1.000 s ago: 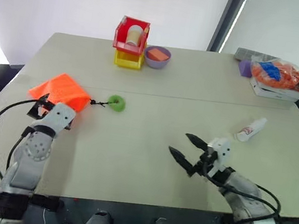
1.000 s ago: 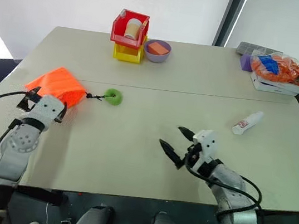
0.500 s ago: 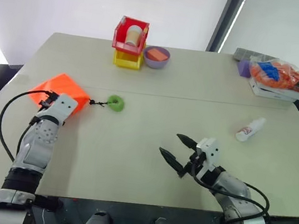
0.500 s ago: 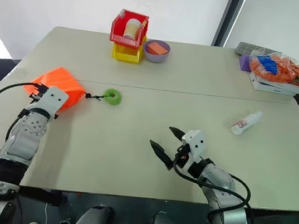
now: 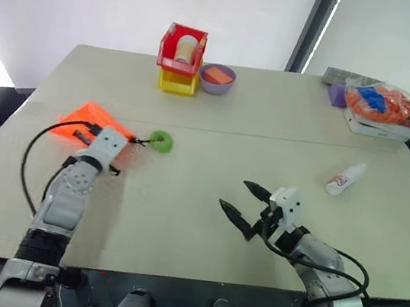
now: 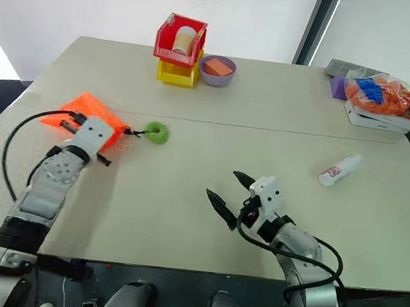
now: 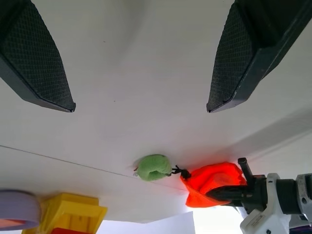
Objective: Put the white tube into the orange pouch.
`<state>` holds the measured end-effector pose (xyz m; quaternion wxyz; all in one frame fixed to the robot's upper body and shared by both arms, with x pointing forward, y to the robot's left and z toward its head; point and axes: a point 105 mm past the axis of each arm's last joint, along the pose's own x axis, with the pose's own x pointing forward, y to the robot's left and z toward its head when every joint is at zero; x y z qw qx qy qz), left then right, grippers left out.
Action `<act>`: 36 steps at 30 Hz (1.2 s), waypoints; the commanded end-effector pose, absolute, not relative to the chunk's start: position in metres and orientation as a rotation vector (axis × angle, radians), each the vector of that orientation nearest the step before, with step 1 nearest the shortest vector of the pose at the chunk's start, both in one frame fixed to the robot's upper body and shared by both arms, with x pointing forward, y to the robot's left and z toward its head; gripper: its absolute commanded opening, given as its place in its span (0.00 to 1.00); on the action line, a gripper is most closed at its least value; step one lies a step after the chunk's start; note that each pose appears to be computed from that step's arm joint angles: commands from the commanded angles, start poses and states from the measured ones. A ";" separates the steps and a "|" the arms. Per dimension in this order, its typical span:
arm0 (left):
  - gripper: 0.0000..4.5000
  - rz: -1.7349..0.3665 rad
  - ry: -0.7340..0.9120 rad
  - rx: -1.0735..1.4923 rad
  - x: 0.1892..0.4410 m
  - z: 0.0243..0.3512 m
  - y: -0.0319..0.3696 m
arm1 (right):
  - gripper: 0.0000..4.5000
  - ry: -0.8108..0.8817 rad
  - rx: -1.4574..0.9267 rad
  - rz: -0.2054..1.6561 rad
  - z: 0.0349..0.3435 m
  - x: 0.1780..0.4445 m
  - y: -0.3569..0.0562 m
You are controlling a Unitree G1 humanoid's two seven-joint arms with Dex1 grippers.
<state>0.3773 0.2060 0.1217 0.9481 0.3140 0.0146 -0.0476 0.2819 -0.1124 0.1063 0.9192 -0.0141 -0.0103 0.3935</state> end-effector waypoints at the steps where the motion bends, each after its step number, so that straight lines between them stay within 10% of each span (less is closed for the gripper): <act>1: 0.01 -0.254 -0.102 0.593 0.372 0.152 0.147 | 1.00 -0.086 -0.048 0.776 0.121 0.286 -0.120; 15: 0.01 -0.488 -0.199 0.427 0.343 0.202 0.080 | 1.00 -0.124 -0.133 0.498 0.131 0.308 -0.190; 36: 0.01 -0.612 0.058 0.374 0.323 0.122 0.088 | 1.00 0.006 -0.055 -0.408 0.108 0.355 -0.313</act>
